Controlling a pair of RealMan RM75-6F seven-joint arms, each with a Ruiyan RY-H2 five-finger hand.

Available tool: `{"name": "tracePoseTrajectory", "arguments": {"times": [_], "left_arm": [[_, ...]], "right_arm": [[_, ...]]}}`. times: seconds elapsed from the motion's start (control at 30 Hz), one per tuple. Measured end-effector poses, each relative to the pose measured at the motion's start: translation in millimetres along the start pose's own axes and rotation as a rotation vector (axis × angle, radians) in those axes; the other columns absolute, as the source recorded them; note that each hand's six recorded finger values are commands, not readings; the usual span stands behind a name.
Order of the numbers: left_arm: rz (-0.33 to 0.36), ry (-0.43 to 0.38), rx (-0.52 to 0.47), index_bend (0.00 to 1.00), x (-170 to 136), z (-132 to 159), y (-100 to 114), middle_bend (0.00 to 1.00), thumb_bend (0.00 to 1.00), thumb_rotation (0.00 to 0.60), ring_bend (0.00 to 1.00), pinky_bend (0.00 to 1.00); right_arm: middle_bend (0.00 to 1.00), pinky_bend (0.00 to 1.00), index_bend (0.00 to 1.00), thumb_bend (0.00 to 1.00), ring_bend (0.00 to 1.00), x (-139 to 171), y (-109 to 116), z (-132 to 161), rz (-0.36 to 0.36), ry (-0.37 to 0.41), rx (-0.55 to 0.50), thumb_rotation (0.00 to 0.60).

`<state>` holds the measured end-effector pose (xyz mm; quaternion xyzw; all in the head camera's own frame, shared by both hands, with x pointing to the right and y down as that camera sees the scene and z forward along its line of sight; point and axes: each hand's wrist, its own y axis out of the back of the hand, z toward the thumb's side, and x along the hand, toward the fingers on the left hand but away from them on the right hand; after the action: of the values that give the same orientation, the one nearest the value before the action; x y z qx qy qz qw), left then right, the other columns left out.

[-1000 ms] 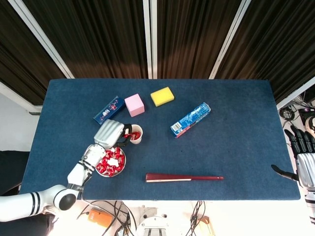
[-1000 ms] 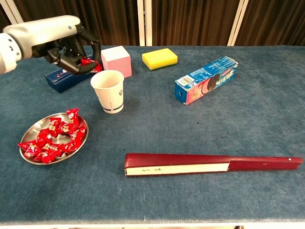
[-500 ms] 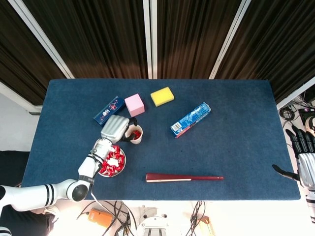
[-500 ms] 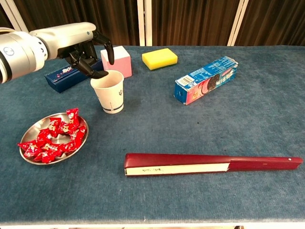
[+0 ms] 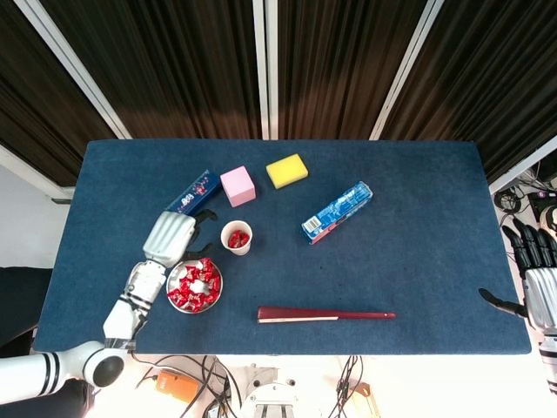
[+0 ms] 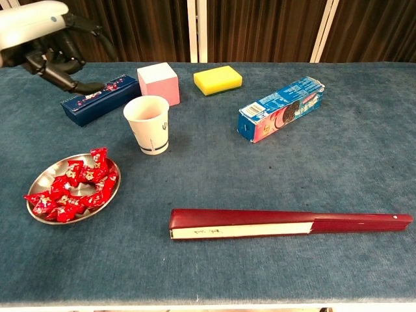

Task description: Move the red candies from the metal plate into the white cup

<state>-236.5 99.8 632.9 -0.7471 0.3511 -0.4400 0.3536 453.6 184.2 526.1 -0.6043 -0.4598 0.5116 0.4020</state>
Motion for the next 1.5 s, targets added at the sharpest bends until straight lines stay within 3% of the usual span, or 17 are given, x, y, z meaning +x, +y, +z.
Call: {"name": "tracePoseTrajectory", "arguments": {"times": [0.17, 0.3, 0.5, 0.7, 0.93, 1.5], "left_arm": [[-0.051, -0.026, 0.027, 0.40, -35.4, -7.4, -15.6, 0.93, 0.22, 0.563, 0.84, 0.72], [-0.126, -0.049, 0.056, 0.40, -58.4, -8.0, -40.4, 0.93, 0.22, 0.559, 0.84, 0.72], [-0.201, -0.075, 0.082, 0.40, -69.7, -2.3, -76.2, 0.93, 0.22, 0.561, 0.84, 0.72], [-0.243, -0.078, 0.102, 0.41, -70.2, 0.8, -99.2, 0.93, 0.22, 0.558, 0.84, 0.72], [-0.280, -0.055, 0.103, 0.42, -69.4, -4.3, -111.5, 0.93, 0.22, 0.555, 0.84, 0.72], [-0.307, -0.019, 0.096, 0.46, -66.4, -15.9, -118.2, 0.93, 0.27, 0.515, 0.84, 0.72]], "right_arm": [[0.00, 0.00, 0.00, 0.12, 0.00, -1.6, -1.7, 3.0, 0.004, 0.010, -0.002, 0.600], [0.00, 0.00, 0.00, 0.12, 0.00, -2.1, -3.4, 4.8, 0.010, 0.014, -0.001, 0.600], [0.00, 0.00, 0.00, 0.12, 0.00, -2.9, -4.6, 6.7, 0.017, 0.018, 0.003, 0.600], [0.00, 0.00, 0.00, 0.12, 0.00, -3.5, -5.0, 7.7, 0.020, 0.018, 0.004, 0.600], [0.00, 0.00, 0.00, 0.12, 0.00, -4.0, -6.0, 6.7, 0.024, 0.011, 0.005, 0.600], [0.00, 0.00, 0.00, 0.12, 0.00, -5.5, -6.7, 9.1, 0.030, 0.012, 0.009, 0.600]]}}
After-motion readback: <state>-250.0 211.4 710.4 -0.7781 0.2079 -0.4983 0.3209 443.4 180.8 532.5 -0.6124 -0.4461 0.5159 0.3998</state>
